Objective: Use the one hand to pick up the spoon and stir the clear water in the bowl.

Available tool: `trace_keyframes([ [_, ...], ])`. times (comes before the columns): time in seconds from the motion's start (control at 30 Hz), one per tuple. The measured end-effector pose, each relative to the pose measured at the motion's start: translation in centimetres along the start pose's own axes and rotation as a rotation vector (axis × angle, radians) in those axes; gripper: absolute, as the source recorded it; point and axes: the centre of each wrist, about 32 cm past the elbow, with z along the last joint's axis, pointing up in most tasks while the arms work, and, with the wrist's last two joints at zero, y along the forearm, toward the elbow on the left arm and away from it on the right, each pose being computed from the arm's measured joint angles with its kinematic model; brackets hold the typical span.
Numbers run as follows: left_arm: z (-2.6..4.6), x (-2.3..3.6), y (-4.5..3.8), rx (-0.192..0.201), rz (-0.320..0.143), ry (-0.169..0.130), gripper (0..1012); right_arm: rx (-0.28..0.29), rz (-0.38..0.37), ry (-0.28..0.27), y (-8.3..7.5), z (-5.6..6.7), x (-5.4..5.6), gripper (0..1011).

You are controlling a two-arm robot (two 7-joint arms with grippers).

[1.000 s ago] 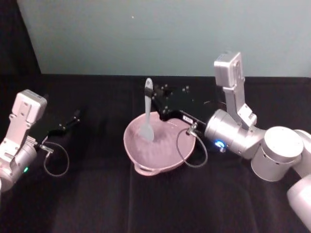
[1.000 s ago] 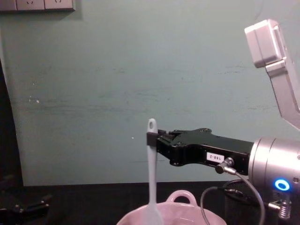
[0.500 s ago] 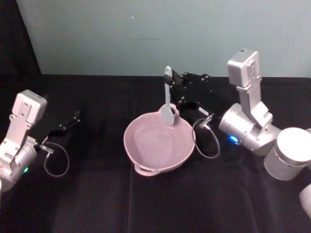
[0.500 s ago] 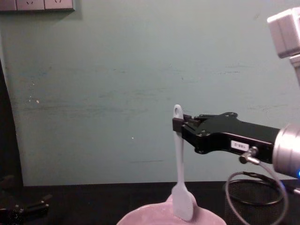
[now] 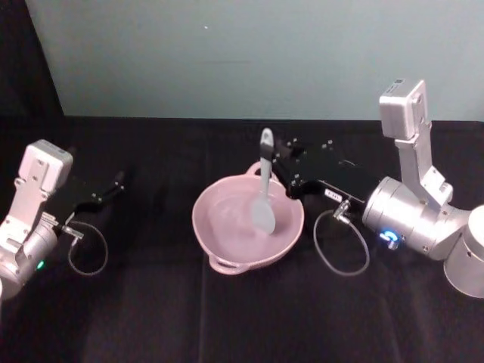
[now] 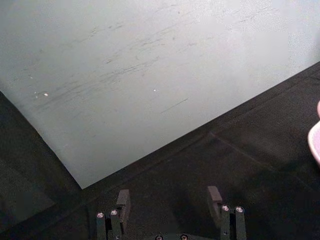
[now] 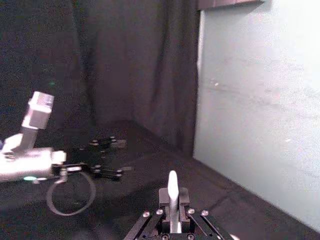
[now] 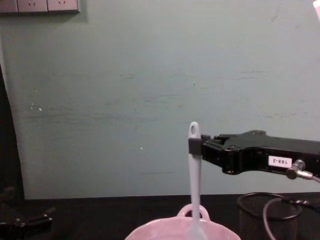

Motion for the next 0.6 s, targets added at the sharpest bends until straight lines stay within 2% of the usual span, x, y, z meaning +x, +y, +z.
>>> trace_keyframes([
  [0.13, 0.0, 0.0, 0.0, 0.0, 0.0, 0.0, 1011, -0.01, 0.039, 0.061, 0.3, -0.1, -0.7, 106],
  [0.3, 0.0, 0.0, 0.0, 0.0, 0.0, 0.0, 1011, -0.005, 0.063, 0.098, 1.2, -0.5, -1.1, 106],
  [0.47, 0.0, 0.0, 0.0, 0.0, 0.0, 0.0, 1011, 0.008, 0.067, 0.11, 2.4, -1.1, -1.3, 106],
  [0.6, 0.0, 0.0, 0.0, 0.0, 0.0, 0.0, 1011, 0.025, 0.032, 0.088, 3.8, -2.0, -1.4, 106],
])
